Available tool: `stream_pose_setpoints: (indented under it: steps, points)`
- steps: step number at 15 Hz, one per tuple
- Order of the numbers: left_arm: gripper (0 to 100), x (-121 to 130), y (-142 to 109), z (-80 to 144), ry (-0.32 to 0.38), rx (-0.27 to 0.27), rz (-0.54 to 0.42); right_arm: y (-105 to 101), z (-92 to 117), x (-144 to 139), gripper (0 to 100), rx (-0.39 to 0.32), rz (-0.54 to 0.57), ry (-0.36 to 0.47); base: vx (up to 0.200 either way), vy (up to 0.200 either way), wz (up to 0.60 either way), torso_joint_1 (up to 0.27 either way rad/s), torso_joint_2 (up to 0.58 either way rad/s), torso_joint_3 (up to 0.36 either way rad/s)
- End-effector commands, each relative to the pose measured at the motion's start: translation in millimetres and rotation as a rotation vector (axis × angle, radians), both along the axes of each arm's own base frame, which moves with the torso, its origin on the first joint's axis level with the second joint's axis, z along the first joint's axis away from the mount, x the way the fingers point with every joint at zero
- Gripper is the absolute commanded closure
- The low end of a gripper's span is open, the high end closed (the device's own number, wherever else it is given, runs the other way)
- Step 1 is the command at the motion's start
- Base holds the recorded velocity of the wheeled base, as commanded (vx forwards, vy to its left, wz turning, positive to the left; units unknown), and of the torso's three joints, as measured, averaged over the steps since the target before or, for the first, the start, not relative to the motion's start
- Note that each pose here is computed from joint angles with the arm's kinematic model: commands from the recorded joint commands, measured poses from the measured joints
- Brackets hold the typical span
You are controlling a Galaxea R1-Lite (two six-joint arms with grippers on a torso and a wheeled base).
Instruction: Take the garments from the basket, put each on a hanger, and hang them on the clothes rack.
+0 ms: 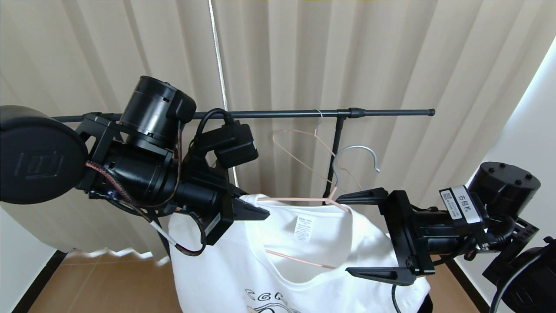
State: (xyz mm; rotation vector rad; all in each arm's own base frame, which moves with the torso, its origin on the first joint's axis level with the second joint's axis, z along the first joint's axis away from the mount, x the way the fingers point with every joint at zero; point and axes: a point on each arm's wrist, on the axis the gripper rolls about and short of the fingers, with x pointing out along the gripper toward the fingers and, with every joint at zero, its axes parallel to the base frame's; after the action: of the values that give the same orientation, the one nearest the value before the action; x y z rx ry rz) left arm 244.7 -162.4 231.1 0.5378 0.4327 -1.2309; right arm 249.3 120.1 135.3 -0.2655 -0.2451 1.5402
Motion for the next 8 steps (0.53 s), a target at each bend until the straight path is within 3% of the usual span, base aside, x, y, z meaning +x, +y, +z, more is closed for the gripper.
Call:
stream_pose_setpoints:
  steps: [1,8]
  points:
    - [100,-0.1,12.2,5.9,-0.019,-0.012,0.036,-7.2,2.1,5.8,0,0.004,-0.032,-0.010,0.000,0.000,0.00,0.000,0.00,0.000]
    - [100,-12.0,51.9,14.9,-0.045,-0.028,0.149,-30.2,14.0,23.9,0,0.026,-0.133,0.011,0.000,0.000,0.00,0.000,0.00,0.000]
